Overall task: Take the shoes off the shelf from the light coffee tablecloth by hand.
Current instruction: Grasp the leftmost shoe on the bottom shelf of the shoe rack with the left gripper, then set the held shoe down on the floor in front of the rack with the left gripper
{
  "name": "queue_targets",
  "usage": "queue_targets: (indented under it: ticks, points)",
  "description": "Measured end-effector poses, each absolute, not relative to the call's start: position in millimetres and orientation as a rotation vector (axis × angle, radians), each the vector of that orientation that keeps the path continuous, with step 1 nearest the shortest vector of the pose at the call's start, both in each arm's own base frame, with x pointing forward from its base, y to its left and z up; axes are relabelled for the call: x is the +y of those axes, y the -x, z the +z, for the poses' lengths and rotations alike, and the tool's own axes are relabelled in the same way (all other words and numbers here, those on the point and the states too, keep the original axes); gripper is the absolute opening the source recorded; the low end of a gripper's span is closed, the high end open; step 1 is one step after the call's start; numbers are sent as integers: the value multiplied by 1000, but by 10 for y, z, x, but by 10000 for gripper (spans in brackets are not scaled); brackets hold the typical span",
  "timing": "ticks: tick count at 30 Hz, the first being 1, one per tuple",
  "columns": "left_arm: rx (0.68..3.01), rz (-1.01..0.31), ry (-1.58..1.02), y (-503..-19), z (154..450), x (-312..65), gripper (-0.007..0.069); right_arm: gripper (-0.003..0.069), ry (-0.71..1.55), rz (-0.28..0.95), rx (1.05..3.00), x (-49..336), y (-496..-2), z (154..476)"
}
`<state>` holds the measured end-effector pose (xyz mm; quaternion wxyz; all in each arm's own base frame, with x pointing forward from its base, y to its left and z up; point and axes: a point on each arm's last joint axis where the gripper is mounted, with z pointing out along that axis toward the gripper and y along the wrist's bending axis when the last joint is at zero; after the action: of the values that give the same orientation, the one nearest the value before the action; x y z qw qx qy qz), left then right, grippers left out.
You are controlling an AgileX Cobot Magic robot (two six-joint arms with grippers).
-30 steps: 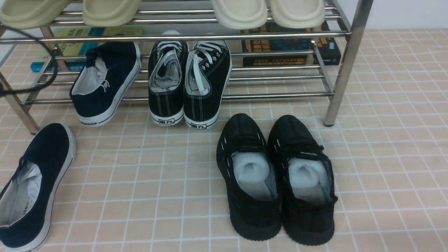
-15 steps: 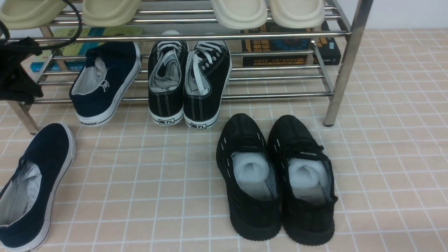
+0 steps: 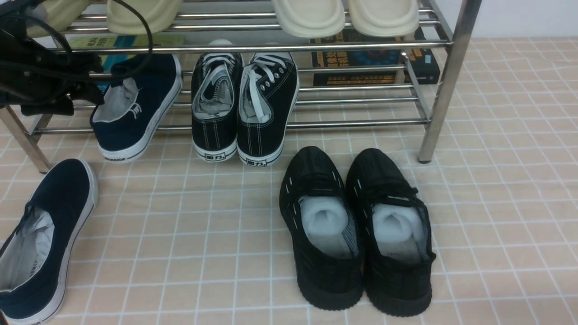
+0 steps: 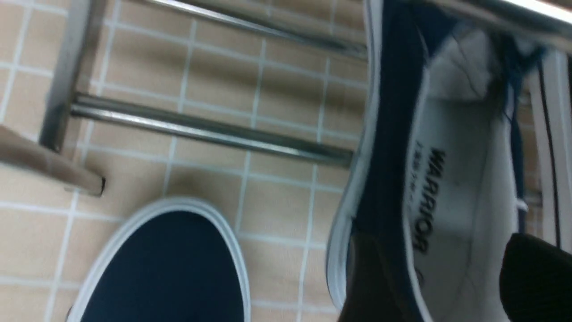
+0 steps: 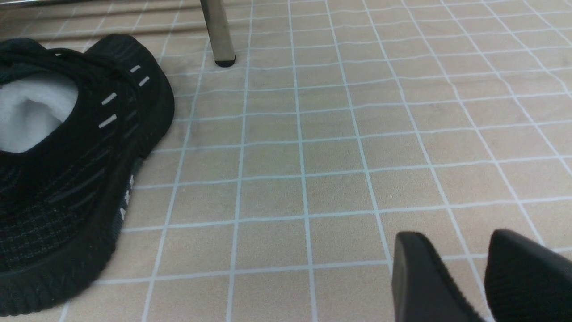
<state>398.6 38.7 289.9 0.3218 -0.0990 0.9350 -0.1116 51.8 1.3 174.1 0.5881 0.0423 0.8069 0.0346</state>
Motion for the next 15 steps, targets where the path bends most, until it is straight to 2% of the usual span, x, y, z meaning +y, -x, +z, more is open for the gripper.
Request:
queue_targets:
  ticks: [6,9,12,15]
  points:
    - [2473,-383,333,-4112,2664,365,412,240,-99,81,1880,13,-518,1741]
    - [2482,-382,347,-4165,2551,377,391,240,-99,81,1880,13,-518,1741]
    - [2494,-380,355,-4196,2469,384,307,240,-99,81,1880,13,-518,1741]
    - [2507,-365,342,-4189,2459,393,147,240,-99,81,1880,13,-518,1741]
